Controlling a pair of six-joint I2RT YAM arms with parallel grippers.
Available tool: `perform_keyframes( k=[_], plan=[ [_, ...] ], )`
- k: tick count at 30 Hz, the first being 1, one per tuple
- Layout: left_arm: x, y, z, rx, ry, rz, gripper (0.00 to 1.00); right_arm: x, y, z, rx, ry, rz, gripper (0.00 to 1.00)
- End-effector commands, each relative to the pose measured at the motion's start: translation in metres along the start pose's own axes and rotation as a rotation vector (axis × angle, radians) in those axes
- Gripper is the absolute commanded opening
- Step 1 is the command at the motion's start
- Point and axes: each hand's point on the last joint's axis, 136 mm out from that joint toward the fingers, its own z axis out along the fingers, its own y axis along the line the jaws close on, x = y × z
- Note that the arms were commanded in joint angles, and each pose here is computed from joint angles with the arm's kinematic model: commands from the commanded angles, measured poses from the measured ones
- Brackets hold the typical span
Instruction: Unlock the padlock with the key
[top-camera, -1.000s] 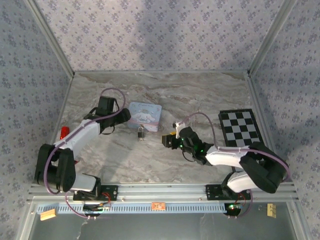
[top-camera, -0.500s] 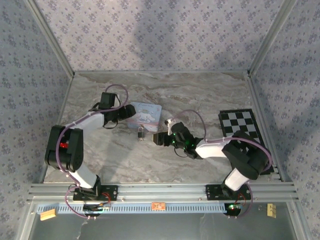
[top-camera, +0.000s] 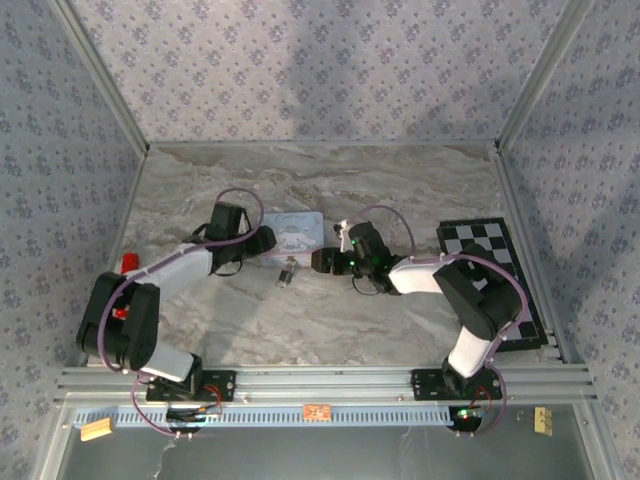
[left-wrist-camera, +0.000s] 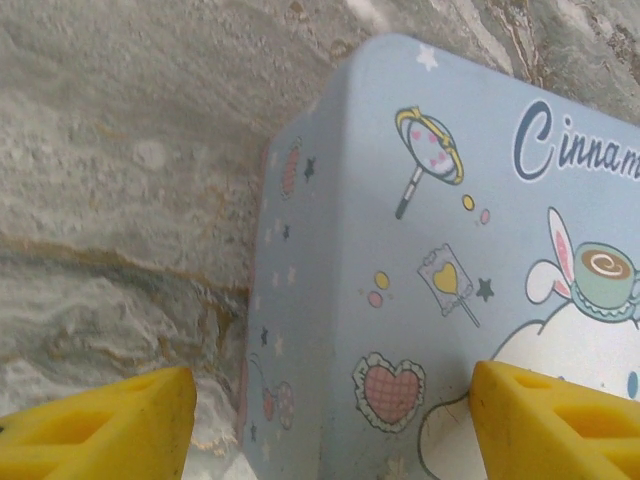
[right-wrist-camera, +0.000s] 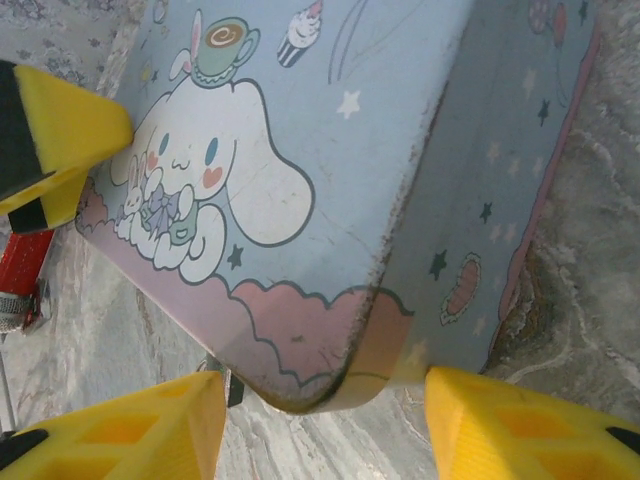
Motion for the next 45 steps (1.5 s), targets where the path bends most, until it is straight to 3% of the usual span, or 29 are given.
perform_keyframes(
  k=[1, 12, 16, 24, 45],
  plan=[
    [0.034, 0.016, 0.000, -0.049, 0.078, -0.060, 0.72, 0.010, 0.012, 0.002, -0.070, 0.032, 0.013, 0.56],
    [0.051, 0.006, 0.000, -0.022, 0.081, -0.118, 0.72, 0.029, 0.030, 0.006, -0.159, -0.068, 0.034, 0.53],
    [0.052, 0.016, 0.001, -0.076, 0.060, -0.143, 0.71, 0.031, 0.016, -0.008, -0.078, -0.147, 0.025, 0.54],
    [0.049, 0.013, -0.002, -0.075, 0.015, -0.205, 0.70, 0.041, 0.033, 0.003, -0.118, -0.071, 0.003, 0.53],
    [0.056, -0.006, -0.004, -0.022, 0.002, -0.265, 0.71, 0.034, 0.023, 0.043, -0.181, -0.125, 0.098, 0.42]
  ],
)
